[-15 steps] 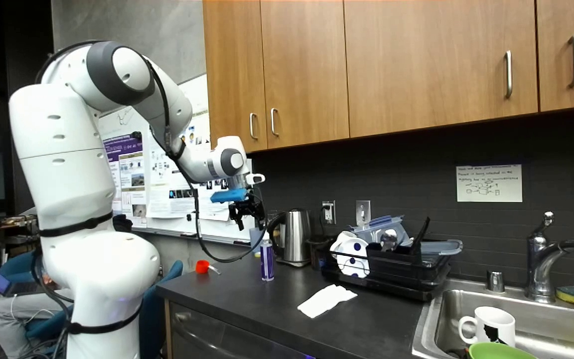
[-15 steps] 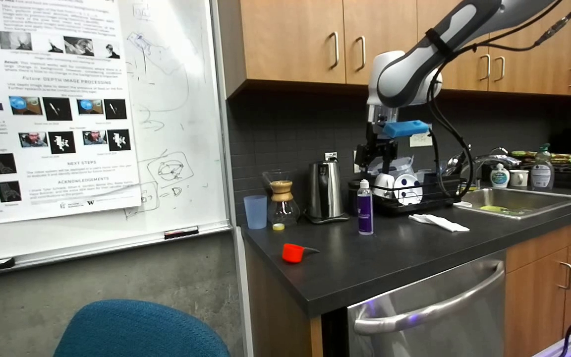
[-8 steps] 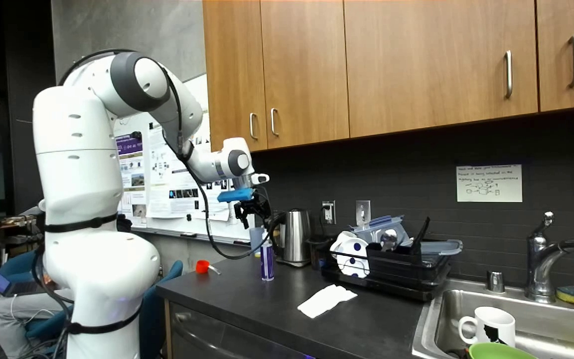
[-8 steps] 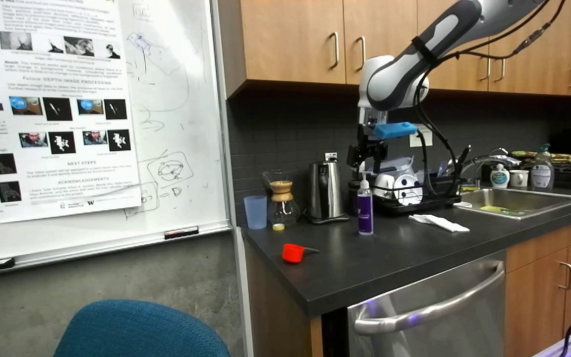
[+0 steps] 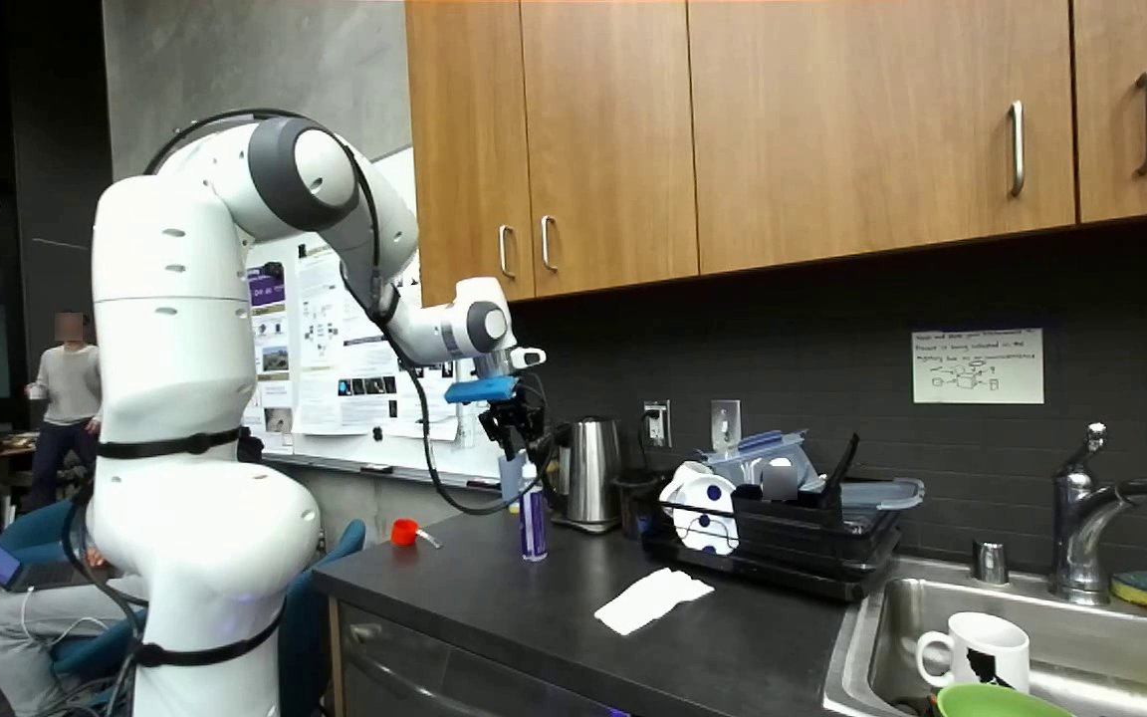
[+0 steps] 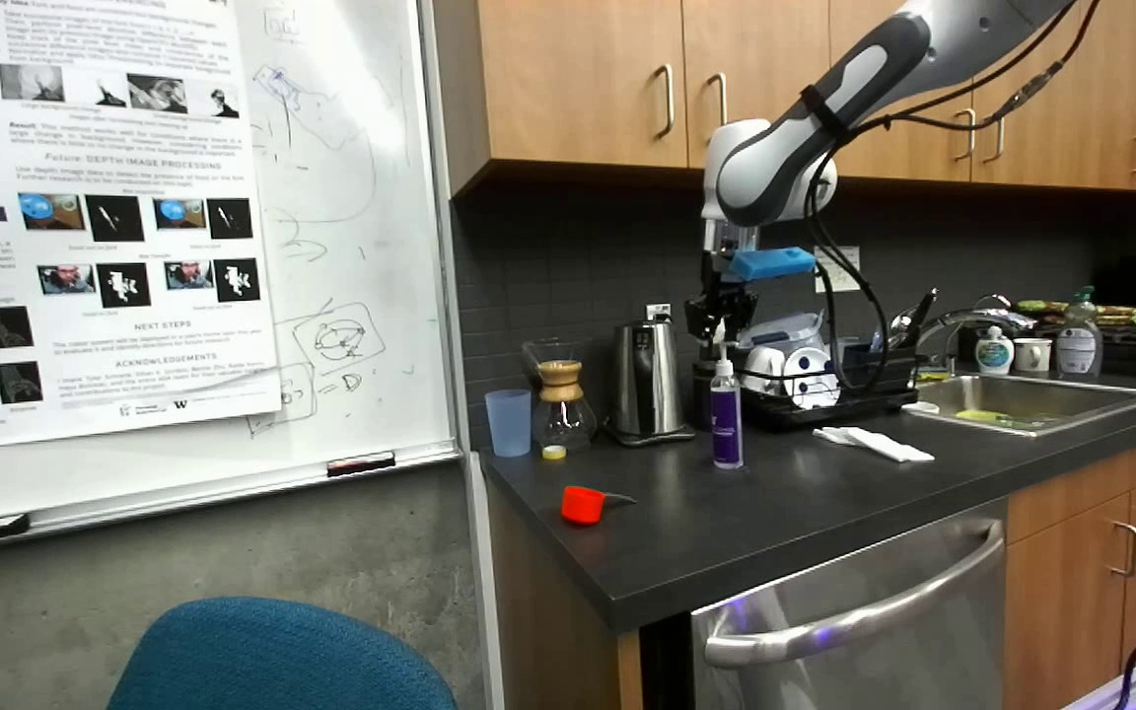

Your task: Press the bottle downwards and then move it forward to the left

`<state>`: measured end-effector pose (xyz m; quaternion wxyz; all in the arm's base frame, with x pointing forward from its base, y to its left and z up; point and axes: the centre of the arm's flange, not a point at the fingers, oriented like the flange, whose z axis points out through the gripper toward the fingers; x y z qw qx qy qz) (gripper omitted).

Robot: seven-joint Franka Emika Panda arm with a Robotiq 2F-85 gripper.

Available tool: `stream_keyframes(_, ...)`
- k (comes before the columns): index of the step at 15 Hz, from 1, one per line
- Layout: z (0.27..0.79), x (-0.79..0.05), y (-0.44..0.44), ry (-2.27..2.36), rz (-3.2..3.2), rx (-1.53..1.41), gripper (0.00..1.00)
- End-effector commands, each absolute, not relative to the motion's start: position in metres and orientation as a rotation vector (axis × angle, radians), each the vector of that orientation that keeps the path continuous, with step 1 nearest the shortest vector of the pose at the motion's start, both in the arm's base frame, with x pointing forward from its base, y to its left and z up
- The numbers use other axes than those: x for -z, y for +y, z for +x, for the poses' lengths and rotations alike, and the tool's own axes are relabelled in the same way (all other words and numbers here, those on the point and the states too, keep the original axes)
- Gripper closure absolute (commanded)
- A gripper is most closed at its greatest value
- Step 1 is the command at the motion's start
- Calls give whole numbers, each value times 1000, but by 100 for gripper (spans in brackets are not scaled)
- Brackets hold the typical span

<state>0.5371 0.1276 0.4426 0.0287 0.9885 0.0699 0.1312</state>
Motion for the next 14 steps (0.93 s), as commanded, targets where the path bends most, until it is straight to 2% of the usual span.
stream_keyframes(1, 542, -449, 125, 230, 3041, -408, 79)
stream_keyframes(4, 540, -449, 120, 213, 3041, -409, 99)
stream_keyframes(5, 539, -450, 117, 209, 3041, -410, 100)
stream_keyframes(6, 538, -450, 116, 205, 3041, -412, 96)
stream_keyframes(14, 525, -459, 114, 203, 3047, -418, 96)
